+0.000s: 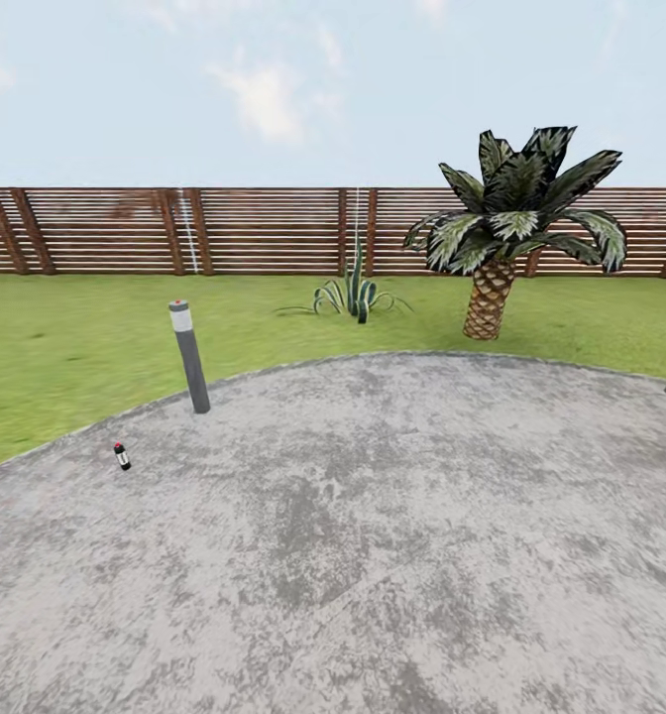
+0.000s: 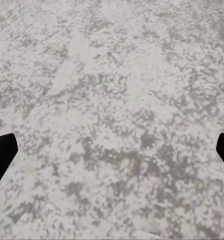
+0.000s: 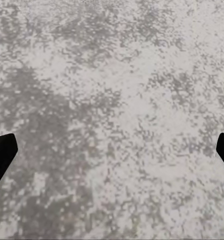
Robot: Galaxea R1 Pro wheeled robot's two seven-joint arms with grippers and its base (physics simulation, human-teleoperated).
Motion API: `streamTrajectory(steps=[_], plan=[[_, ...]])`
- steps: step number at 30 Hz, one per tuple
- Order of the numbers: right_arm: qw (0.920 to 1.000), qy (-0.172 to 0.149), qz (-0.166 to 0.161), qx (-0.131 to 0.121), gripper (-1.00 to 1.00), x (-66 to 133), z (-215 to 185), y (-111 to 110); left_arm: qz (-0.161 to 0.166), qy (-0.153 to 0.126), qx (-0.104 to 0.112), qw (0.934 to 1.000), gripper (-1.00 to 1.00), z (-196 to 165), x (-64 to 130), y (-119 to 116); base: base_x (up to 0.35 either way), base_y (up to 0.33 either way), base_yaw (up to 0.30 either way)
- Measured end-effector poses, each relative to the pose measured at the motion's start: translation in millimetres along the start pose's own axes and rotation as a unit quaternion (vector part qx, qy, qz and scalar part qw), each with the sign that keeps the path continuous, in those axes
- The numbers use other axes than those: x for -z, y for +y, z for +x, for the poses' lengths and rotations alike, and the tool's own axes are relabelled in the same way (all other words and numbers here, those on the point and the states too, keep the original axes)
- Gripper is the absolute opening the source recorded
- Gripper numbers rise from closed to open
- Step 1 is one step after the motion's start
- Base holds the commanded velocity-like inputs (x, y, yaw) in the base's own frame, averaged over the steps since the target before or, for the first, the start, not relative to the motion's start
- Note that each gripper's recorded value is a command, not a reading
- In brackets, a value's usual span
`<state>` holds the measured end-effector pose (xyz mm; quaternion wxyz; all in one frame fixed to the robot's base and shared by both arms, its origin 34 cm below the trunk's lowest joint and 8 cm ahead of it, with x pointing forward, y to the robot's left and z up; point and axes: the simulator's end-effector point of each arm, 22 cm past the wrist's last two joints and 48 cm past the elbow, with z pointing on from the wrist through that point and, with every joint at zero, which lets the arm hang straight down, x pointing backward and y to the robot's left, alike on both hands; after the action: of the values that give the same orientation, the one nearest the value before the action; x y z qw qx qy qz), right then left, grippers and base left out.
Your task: Pick up the pesticide atomizer in the garden and spray insectifuge to fully cover both potted plants in the garden.
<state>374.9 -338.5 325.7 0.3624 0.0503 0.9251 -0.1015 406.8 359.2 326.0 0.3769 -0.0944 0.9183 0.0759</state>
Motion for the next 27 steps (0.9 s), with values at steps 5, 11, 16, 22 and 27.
streamTrajectory(steps=[5, 11, 16, 22, 27], plan=[[1.0000, 0.000, 0.000, 0.000, 1.00, -0.1, -0.3, 0.1, 0.000, 0.000, 0.000, 1.0000, 1.00, -0.2, 0.0, 0.0, 0.337, -0.011, 0.000], [1.0000, -0.001, 0.000, -0.001, 1.00, -0.3, -0.8, 0.2, 0.000, 0.000, 0.000, 1.0000, 1.00, -0.1, 0.0, 0.0, 0.339, 0.000, 0.095], [1.0000, -0.001, -0.001, -0.001, 1.00, 0.0, -0.6, 1.9, 0.000, 0.000, 0.000, 1.0000, 1.00, -0.1, 0.1, 0.2, 0.339, 0.000, 0.262], [1.0000, -0.001, -0.001, -0.001, 1.00, 0.1, -0.7, 2.3, 0.000, 0.000, 0.000, 1.0000, 1.00, -0.1, 0.1, 0.1, 0.339, 0.000, 0.277], [1.0000, -0.001, -0.001, -0.001, 1.00, 0.0, -0.7, 2.4, 0.000, 0.000, 0.000, 1.0000, 1.00, -0.1, 0.1, 0.1, 0.339, 0.000, 0.279]])
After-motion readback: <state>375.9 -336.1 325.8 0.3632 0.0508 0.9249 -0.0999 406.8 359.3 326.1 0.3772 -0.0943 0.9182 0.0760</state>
